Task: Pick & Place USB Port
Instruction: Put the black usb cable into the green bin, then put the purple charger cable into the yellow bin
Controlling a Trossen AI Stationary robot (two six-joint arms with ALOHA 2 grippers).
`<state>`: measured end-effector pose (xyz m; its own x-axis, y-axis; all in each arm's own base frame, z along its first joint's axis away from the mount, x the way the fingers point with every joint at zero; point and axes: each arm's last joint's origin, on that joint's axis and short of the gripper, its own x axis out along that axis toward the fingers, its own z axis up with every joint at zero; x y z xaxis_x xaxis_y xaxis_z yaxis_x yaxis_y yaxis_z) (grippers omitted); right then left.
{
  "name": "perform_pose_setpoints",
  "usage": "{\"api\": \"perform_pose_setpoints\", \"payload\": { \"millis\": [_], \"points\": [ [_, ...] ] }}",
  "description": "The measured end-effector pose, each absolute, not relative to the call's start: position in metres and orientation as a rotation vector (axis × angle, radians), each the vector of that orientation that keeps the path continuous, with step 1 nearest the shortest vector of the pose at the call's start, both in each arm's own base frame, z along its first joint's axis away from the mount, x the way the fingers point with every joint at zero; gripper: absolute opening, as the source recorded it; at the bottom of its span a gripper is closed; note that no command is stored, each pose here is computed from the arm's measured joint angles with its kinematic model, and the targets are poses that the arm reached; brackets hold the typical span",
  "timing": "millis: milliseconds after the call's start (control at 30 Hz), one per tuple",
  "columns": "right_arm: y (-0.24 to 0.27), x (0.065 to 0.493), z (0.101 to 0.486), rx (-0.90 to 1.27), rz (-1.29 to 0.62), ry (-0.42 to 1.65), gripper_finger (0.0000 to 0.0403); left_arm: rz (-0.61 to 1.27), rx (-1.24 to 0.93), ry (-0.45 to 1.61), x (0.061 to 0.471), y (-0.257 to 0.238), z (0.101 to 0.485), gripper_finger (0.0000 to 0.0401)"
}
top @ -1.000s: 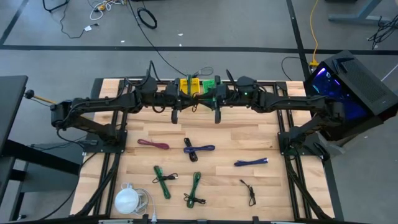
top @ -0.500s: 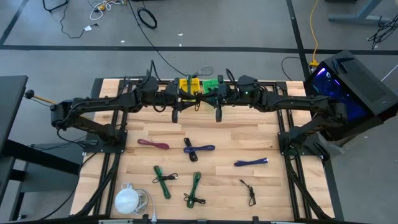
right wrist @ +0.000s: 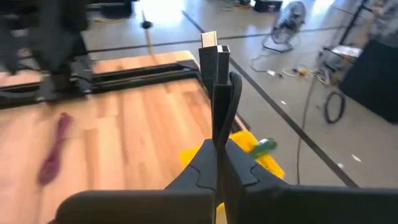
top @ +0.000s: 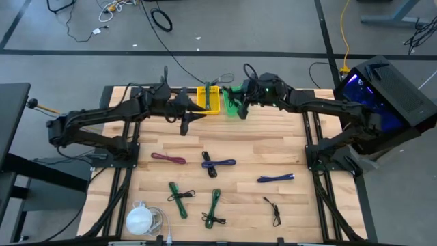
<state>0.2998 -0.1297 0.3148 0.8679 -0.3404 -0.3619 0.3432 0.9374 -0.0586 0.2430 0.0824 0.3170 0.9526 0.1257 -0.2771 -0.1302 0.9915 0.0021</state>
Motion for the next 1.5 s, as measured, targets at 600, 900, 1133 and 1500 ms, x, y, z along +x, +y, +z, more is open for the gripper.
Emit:
{"api": "perform_pose_setpoints", "payload": {
  "millis": [600,900,1133,1500],
  "points": [
    [-0.226,0.307,0.216,0.260,-0.526,0.562,0.0000,0.236,-0.073,0.506,0.233,0.082,0.298,0.0103],
    [-0.237,0.303,0.195,0.328,-0.559,0.626,0.0000,0.237,-0.077,0.513,0.233,0.082,0.297,0.0103],
    [-0.237,0.303,0.189,0.349,-0.550,0.658,0.0000,0.238,-0.078,0.513,0.233,0.082,0.297,0.0103],
    [-0.237,0.299,0.184,0.343,-0.632,0.724,0.0094,0.237,-0.078,0.513,0.233,0.082,0.297,0.0103]
  ]
}}
